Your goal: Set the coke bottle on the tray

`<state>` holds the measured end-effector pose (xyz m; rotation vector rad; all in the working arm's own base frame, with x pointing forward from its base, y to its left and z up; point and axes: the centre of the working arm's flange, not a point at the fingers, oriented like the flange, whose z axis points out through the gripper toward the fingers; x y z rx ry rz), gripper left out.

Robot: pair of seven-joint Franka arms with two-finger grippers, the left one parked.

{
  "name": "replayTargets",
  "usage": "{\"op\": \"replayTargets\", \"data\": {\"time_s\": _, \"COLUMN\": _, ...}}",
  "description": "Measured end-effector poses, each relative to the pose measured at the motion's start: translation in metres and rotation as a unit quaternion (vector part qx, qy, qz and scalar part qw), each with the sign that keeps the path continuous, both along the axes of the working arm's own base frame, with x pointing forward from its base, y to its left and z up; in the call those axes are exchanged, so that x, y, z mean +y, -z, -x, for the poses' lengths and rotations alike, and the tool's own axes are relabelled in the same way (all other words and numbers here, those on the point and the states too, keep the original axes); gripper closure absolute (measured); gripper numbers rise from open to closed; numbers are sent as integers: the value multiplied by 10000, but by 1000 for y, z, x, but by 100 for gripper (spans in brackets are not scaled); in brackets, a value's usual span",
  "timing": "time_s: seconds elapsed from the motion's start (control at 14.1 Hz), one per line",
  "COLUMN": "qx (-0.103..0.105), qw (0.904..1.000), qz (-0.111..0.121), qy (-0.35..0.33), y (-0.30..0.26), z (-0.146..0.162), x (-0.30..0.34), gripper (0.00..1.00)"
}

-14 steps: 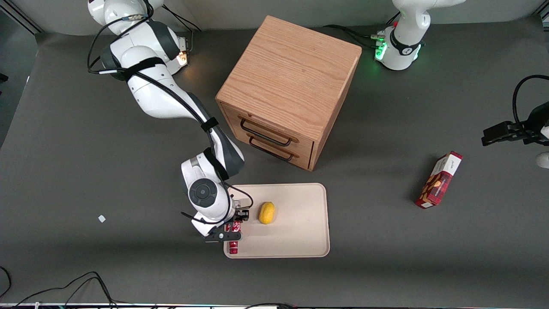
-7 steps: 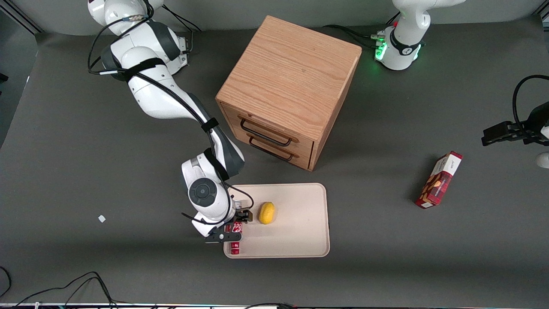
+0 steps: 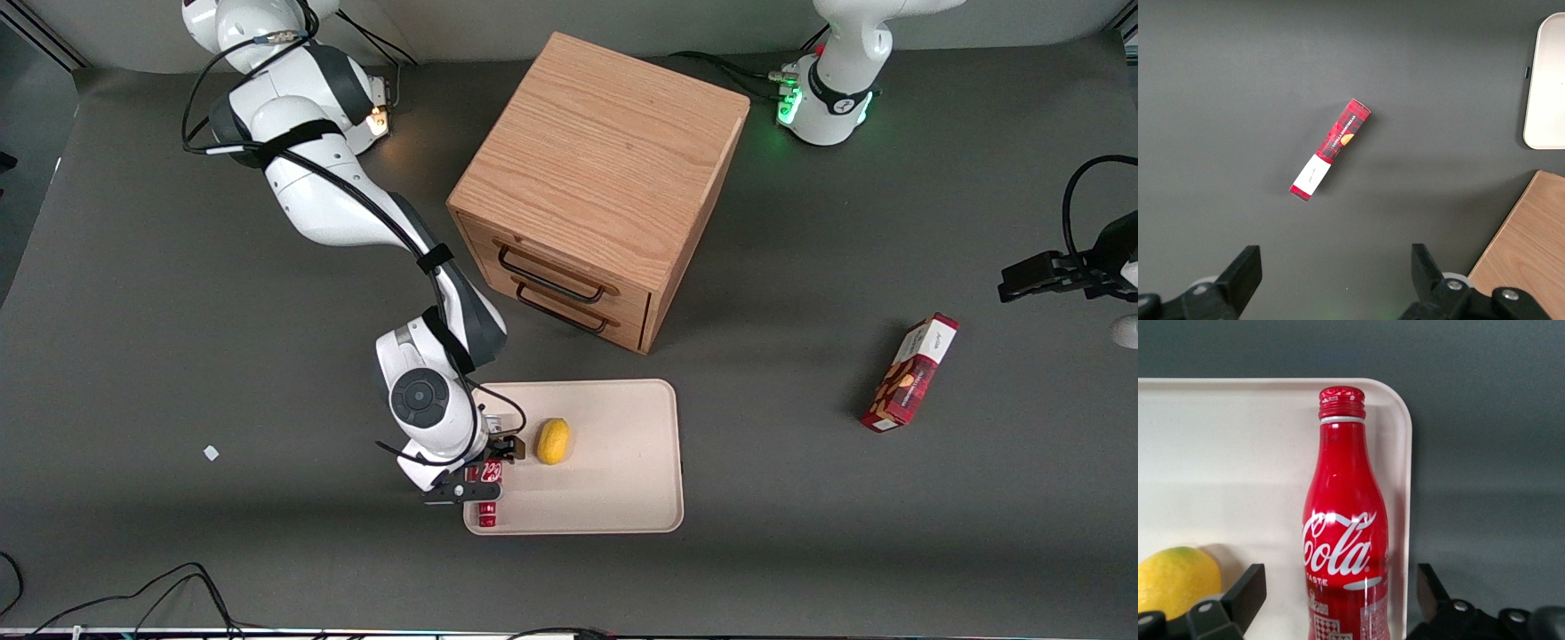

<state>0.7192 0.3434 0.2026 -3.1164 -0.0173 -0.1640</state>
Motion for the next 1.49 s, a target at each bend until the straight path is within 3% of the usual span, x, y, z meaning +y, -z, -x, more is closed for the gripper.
{"op": "replayTargets", "data": {"time_s": 0.36, "qx": -36, "qw": 9999, "qz": -24, "qy": 114, "y": -15, "z": -2, "x": -4, "gripper": 0}}
{"op": "replayTargets", "data": {"time_s": 0.85, "qx": 305, "qw": 9988, "qz": 115, "qy": 373, "y": -97, "z": 38, "x": -67, "gripper": 0}}
{"op": "replayTargets", "data": {"time_s": 1.14, "qx": 766, "qw": 9963, "qz": 124, "qy": 366, "y": -167, "z": 68, "x": -134, "gripper": 0}}
{"op": "replayTargets", "data": {"time_s": 1.49, "qx": 1160, "qw": 9931, "qz": 84, "qy": 144, "y": -246, "z": 91, "x": -210, "gripper": 0}}
